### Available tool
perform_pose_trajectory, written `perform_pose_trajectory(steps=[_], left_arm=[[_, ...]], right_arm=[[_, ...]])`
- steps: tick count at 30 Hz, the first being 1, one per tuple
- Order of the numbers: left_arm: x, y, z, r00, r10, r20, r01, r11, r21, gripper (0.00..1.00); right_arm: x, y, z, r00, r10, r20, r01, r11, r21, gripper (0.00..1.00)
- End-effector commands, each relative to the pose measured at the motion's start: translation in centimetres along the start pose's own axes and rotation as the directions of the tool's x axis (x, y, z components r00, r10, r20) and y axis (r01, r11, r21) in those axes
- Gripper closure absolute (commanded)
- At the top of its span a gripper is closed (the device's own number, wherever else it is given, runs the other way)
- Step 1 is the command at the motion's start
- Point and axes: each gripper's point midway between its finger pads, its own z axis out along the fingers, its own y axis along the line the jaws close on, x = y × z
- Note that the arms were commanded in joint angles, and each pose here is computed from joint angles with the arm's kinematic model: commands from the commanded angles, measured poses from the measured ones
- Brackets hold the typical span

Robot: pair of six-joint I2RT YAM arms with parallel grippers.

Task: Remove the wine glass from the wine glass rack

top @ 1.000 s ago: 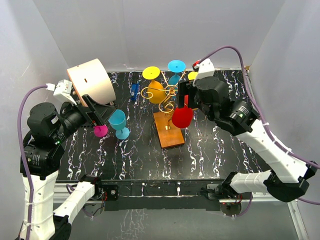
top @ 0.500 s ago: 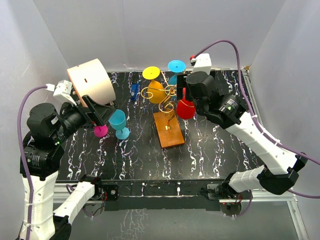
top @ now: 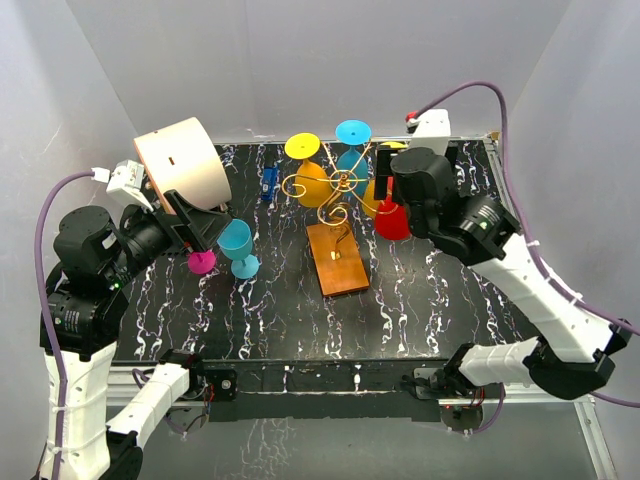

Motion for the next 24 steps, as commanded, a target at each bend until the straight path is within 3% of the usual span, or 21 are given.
perform_pose_trajectory(steps=[1,8,12,15,18,20,24], left_arm=[[-0.5,-0.9,-0.3,1.0,0.012,0.012,-0.012,0.999,0.031,0.15],[-0.3,-1.7,0.3,1.0,-0.001,-0.003,0.001,0.996,0.089,0.14],[0.2,-2.8,1.2,0.999,-0.036,-0.023,0.039,0.981,0.187,0.13],[0.5,-4.0,1.9,0.996,-0.074,-0.042,0.083,0.955,0.284,0.13],[0.8,-5.2,2.1,0.993,-0.102,-0.061,0.118,0.917,0.381,0.13],[0.9,-6.1,1.9,0.992,-0.104,-0.068,0.123,0.887,0.445,0.14],[1.0,-7.9,0.4,0.995,-0.085,-0.055,0.101,0.828,0.551,0.14]], right_arm=[[-1.4,-2.5,-2.4,0.997,0.057,0.048,-0.057,0.998,-0.002,0.38],[1.0,-2.5,-5.5,0.999,0.033,-0.003,-0.033,0.981,-0.192,0.38],[2.0,-0.7,-8.0,0.99,0.126,-0.059,-0.138,0.921,-0.364,0.38],[1.6,2.3,-10.5,0.963,0.243,-0.121,-0.269,0.796,-0.543,0.39],[0.2,5.5,-13.6,0.915,0.362,-0.177,-0.371,0.585,-0.721,0.39],[-1.0,6.7,-15.3,0.868,0.443,-0.225,-0.431,0.445,-0.785,0.39],[-3.4,7.9,-17.7,0.808,0.523,-0.271,-0.45,0.252,-0.857,0.4]])
